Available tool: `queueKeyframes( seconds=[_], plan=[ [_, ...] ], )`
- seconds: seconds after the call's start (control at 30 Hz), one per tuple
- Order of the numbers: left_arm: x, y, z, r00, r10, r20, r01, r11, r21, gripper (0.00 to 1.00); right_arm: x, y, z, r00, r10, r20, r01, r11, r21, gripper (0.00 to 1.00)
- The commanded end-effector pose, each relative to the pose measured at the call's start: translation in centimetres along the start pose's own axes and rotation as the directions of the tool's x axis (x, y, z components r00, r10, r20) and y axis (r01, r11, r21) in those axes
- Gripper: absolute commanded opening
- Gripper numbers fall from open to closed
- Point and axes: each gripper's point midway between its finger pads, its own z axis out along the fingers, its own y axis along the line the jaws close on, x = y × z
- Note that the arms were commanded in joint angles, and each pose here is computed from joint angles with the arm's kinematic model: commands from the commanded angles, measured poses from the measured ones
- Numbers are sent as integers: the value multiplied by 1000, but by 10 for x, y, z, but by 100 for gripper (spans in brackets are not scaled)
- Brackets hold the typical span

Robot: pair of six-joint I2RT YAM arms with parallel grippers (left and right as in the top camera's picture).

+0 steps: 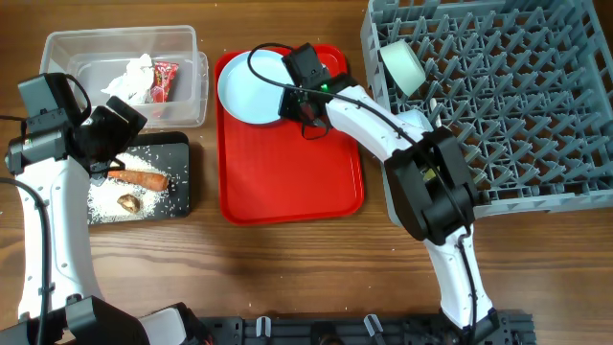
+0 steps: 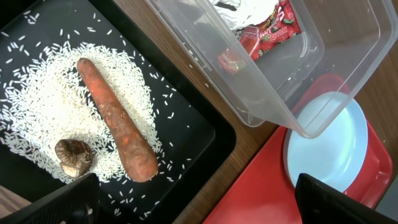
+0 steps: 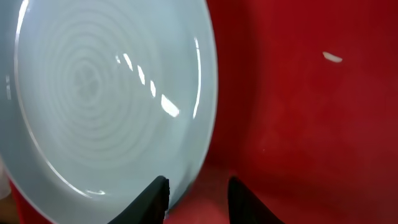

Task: Sort waste into correct bins and load items into the dishwasher rack
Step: 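Grasp the light-blue plate on the red tray with the right gripper, then stand the light-blue plate upright in the rack with the right gripper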

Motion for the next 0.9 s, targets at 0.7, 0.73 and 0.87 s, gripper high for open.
queueKeyframes(
  seconds=[0.7, 0.73, 0.87],
  plan=[
    [-6, -5, -8, 1000, -8, 25, 8, 1000, 21, 100, -80, -49, -296, 836, -473, 278, 404, 874, 271, 4],
    [-6, -5, -8, 1000, -9, 25, 8, 1000, 21, 100, -83, -57, -322, 821, -471, 323, 371, 870, 325, 4],
    [-6, -5, -8, 1000, -9, 25, 8, 1000, 21, 100, -98, -126, -408, 783, -458, 421, 117, 774, 623, 4]
  ],
)
